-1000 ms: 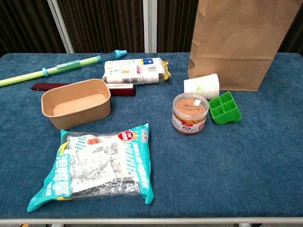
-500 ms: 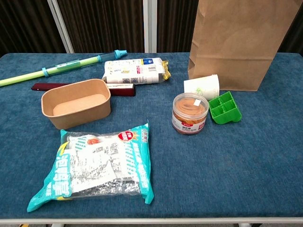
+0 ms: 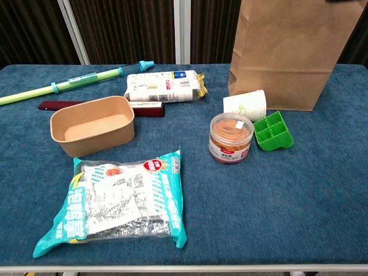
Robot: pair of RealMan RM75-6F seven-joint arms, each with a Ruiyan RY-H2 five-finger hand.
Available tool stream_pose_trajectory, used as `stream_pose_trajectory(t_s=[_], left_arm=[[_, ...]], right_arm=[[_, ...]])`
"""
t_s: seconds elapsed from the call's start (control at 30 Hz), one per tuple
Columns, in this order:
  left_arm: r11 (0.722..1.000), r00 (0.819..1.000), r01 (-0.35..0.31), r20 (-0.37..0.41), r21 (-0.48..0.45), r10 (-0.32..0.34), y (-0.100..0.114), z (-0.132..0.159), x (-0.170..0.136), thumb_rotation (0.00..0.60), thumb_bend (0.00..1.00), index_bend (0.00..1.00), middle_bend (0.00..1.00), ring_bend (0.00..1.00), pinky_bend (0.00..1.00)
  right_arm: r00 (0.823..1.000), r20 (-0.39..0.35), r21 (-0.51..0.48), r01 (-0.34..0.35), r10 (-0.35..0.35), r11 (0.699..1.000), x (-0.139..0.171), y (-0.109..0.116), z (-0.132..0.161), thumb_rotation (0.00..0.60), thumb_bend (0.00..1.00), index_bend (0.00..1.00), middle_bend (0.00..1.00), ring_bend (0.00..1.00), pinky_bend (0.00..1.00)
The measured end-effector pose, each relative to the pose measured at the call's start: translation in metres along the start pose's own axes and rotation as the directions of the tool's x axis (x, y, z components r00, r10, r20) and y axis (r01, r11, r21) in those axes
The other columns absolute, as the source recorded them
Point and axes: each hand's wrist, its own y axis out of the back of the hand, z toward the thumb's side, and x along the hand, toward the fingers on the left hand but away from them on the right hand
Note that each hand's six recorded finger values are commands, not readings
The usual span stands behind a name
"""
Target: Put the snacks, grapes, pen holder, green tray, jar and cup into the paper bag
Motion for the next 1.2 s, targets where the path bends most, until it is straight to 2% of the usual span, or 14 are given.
stream_pose_trajectory(t_s=[0.1, 0.2, 0.33, 0.5, 0.63, 0.77, 0.93, 1.2], left_arm=[[1.000, 1.000, 0.000, 0.003, 0.000, 0.000, 0.000, 0.001, 0.000, 0.600, 0.04, 0.20, 0.17, 0.13, 0.14], [1.000, 1.000, 0.001, 0.005, 0.000, -0.001, -0.001, 0.002, -0.001, 0.600, 0.04, 0.20, 0.18, 0.13, 0.14], [1.000, 1.000, 0.001, 0.006, -0.001, -0.001, -0.001, 0.003, -0.002, 0.600, 0.04, 0.20, 0.17, 0.13, 0.14], [1.000, 1.000, 0.000, -0.001, -0.002, 0.000, 0.000, 0.001, -0.005, 0.600, 0.04, 0.20, 0.17, 0.13, 0.14], [1.000, 1.000, 0.002, -0.012, -0.007, -0.002, -0.001, -0.001, -0.007, 0.600, 0.04, 0.20, 0.17, 0.13, 0.14], [1.000, 1.000, 0.006, -0.016, -0.010, -0.006, -0.003, -0.003, -0.008, 0.600, 0.04, 0.20, 0.17, 0.13, 0.14], [1.000, 1.000, 0.009, -0.011, -0.012, -0.009, -0.005, -0.003, -0.007, 0.600, 0.04, 0.20, 0.17, 0.13, 0.14], [1.000, 1.000, 0.015, 0.000, -0.015, -0.015, -0.008, -0.002, -0.004, 0.600, 0.04, 0.20, 0.17, 0.13, 0.14]], right_arm=[[0.997, 0.020, -0.006, -0.069, 0.069, 0.998, 0.020, -0.014, -0.005, 0.600, 0.00, 0.32, 0.45, 0.30, 0.50], [0.991, 0.054, 0.031, -0.125, 0.124, 0.992, 0.028, -0.026, -0.015, 0.600, 0.00, 0.32, 0.43, 0.28, 0.48], [0.969, 0.119, 0.114, -0.229, 0.216, 0.967, 0.033, -0.049, -0.033, 0.600, 0.00, 0.26, 0.36, 0.19, 0.40], [0.924, 0.201, 0.247, -0.370, 0.326, 0.895, 0.035, -0.089, -0.058, 0.600, 0.00, 0.25, 0.32, 0.15, 0.34], [0.900, 0.232, 0.316, -0.428, 0.369, 0.847, 0.033, -0.118, -0.070, 0.600, 0.00, 0.23, 0.31, 0.14, 0.32], [0.877, 0.274, 0.362, -0.474, 0.394, 0.803, 0.032, -0.141, -0.079, 0.600, 0.00, 0.15, 0.28, 0.11, 0.30], [0.847, 0.352, 0.310, -0.507, 0.399, 0.804, 0.036, -0.155, -0.092, 0.600, 0.00, 0.10, 0.26, 0.11, 0.30], [0.814, 0.453, 0.201, -0.490, 0.363, 0.848, 0.041, -0.173, -0.102, 0.600, 0.00, 0.10, 0.25, 0.11, 0.30]])
